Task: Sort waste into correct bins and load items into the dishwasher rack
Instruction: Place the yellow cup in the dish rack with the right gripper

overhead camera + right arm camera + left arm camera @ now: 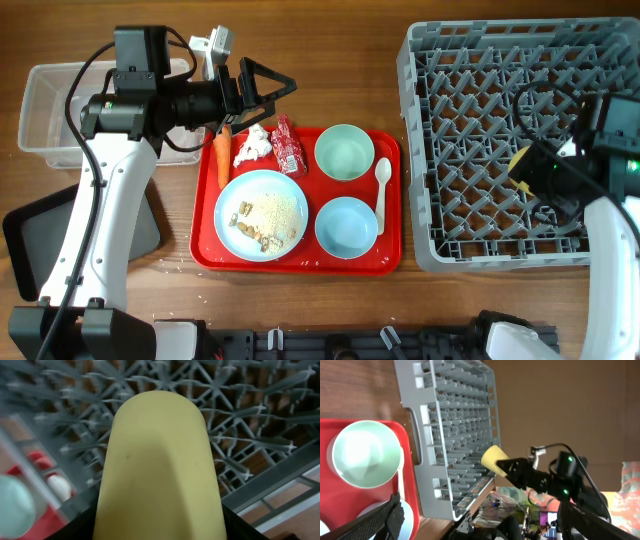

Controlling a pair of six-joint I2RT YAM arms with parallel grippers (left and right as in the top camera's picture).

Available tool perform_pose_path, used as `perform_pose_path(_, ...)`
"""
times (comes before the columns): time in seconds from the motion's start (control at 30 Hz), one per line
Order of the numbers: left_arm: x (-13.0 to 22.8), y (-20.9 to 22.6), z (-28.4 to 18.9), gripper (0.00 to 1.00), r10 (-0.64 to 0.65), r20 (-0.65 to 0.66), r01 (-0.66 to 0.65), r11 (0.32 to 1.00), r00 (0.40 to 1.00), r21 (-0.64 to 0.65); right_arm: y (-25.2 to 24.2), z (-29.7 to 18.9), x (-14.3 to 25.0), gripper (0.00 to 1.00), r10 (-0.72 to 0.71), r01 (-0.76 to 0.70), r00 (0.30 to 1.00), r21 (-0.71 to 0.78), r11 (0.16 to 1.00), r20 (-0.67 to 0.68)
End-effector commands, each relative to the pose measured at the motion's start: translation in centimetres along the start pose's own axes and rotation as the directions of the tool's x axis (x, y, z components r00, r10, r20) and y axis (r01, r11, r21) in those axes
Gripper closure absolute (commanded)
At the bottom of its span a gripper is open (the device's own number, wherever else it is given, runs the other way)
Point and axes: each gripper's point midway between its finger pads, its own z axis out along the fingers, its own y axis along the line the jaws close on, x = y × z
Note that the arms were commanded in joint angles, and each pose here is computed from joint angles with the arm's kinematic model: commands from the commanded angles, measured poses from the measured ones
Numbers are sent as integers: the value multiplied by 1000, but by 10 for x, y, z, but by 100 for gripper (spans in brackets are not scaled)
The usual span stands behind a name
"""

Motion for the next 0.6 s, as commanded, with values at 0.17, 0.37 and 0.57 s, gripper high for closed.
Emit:
perform_pose_path(0.17, 2, 8, 0, 0, -27, 1, 27, 999, 1000, -43, 20, 40, 11, 7, -70, 57, 979, -72, 996, -192)
perform_pose_path(0.37, -2, 16, 0, 0, -25, 27, 28, 995, 999, -93, 69, -23, -14, 6, -188, 183, 982, -325, 928, 18)
perform_pose_path(0.57, -6, 70, 8, 0, 27, 132, 40, 877, 991, -479, 178, -90, 38, 25, -460, 523, 845, -596, 609, 271)
